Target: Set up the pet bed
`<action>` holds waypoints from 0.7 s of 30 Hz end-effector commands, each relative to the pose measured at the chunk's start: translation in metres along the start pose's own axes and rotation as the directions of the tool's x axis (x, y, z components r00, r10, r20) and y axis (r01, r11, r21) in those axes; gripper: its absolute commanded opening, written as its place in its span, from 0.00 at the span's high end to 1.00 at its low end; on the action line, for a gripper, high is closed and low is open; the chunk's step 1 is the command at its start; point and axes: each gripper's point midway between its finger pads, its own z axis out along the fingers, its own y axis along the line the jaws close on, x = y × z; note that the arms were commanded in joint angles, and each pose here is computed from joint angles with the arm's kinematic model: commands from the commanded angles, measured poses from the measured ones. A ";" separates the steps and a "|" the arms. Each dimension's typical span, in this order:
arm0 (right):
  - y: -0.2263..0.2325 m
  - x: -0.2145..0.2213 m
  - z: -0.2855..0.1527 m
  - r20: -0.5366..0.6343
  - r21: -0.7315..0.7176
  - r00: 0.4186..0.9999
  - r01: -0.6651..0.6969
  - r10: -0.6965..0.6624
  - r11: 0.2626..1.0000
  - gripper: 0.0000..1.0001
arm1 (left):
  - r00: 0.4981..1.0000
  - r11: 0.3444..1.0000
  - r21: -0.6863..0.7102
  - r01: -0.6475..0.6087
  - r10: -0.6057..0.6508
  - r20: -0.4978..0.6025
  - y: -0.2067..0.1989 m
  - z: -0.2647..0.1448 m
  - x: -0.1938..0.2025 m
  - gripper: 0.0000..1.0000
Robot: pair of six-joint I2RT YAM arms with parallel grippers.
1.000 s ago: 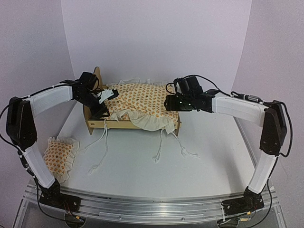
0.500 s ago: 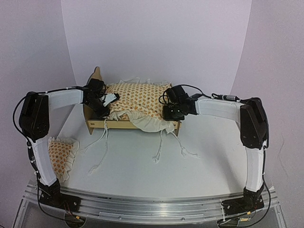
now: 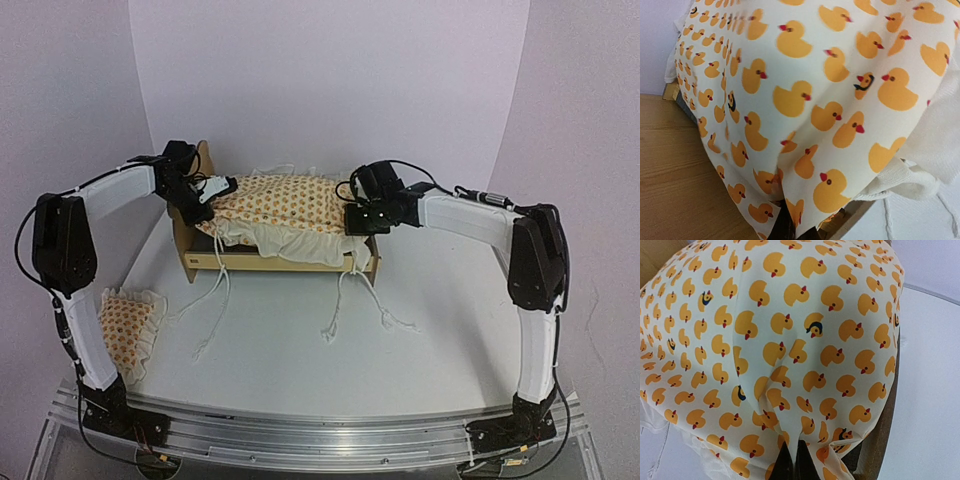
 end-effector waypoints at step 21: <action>0.012 -0.006 0.004 -0.030 -0.086 0.999 0.016 -0.019 0.996 1.00 | 0.968 0.969 0.100 -0.224 0.210 0.136 -0.062 -0.073 -0.030 0.51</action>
